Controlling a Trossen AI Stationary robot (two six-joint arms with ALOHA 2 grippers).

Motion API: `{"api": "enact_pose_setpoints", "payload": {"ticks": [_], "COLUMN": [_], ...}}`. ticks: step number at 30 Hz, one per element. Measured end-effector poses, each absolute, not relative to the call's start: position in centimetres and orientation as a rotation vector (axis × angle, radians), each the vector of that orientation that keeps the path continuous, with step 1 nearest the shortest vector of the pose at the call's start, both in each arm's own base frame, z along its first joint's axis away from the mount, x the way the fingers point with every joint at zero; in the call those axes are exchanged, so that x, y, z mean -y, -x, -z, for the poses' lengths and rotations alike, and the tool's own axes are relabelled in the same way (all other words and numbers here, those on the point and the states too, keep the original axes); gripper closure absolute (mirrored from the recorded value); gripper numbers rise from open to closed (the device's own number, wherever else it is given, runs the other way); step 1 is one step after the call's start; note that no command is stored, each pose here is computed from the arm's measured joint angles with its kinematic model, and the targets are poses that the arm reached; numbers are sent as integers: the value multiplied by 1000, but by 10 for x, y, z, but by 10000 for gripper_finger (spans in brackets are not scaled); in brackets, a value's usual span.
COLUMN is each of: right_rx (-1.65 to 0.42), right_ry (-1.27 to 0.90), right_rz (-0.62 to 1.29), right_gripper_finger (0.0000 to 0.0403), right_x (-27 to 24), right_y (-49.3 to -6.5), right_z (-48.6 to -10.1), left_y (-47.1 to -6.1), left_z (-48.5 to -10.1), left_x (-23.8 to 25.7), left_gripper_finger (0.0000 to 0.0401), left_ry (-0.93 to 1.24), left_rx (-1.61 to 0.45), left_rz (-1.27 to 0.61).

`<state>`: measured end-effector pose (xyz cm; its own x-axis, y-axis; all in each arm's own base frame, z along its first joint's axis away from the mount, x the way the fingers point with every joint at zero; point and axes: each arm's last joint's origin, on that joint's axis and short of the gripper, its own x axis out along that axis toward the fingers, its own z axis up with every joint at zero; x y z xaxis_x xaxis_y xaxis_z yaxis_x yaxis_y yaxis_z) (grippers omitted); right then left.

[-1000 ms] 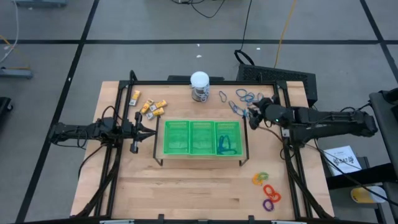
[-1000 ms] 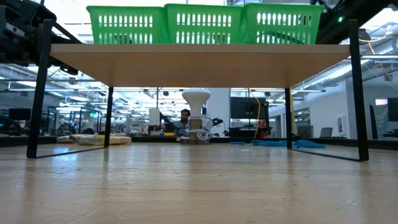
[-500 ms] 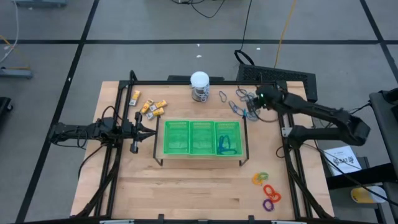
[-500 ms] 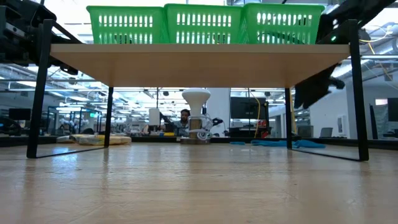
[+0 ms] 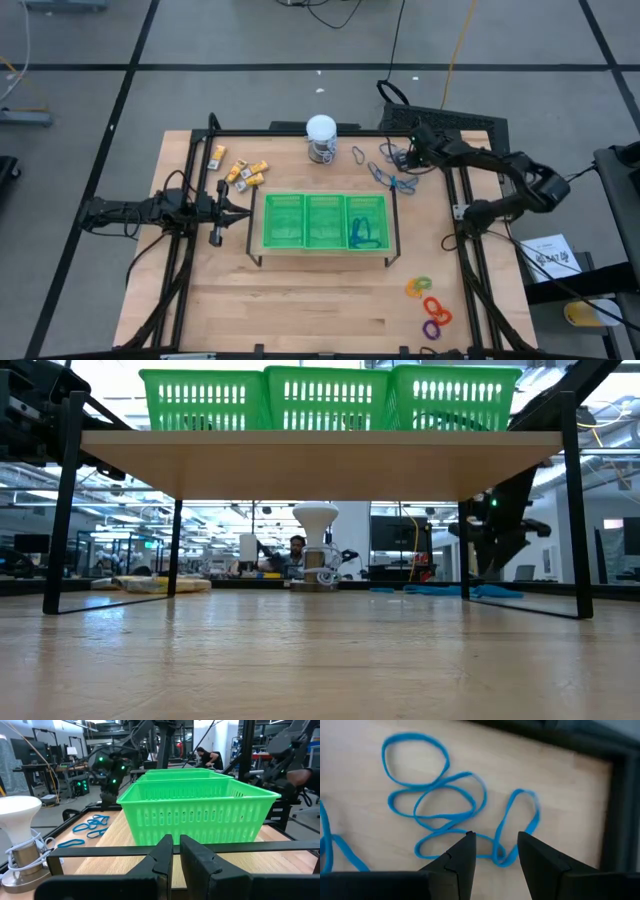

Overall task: Pick & Place Office Desk Supplies
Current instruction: Put the blue rubber band into the right green bin on the shelf

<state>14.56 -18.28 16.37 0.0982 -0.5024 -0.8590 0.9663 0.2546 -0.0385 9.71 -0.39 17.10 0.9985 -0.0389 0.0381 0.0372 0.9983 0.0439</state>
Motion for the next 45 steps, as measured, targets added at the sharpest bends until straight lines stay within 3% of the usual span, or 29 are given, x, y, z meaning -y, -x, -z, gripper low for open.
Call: {"api": "enact_pose_setpoints", "payload": {"ticks": [16,35,45], "right_rx": [-912,-921,-874], "right_ry": [-721,-704,-644], "right_rz": [1202,1173,1158], "right_gripper_finger": [303,385,400], "right_x": [208,209,211], "right_y": [-140,-140,-141], "right_z": [-137,-136,-146], "left_y": [-97,-97,-97], "left_z": [-171,-171,-171], "left_x": [4,4,4], "left_gripper_finger": [357,357,357], "left_ry": [-43,-43,-43], "left_rx": [39,39,39], "left_rz": [38,38,38]}}
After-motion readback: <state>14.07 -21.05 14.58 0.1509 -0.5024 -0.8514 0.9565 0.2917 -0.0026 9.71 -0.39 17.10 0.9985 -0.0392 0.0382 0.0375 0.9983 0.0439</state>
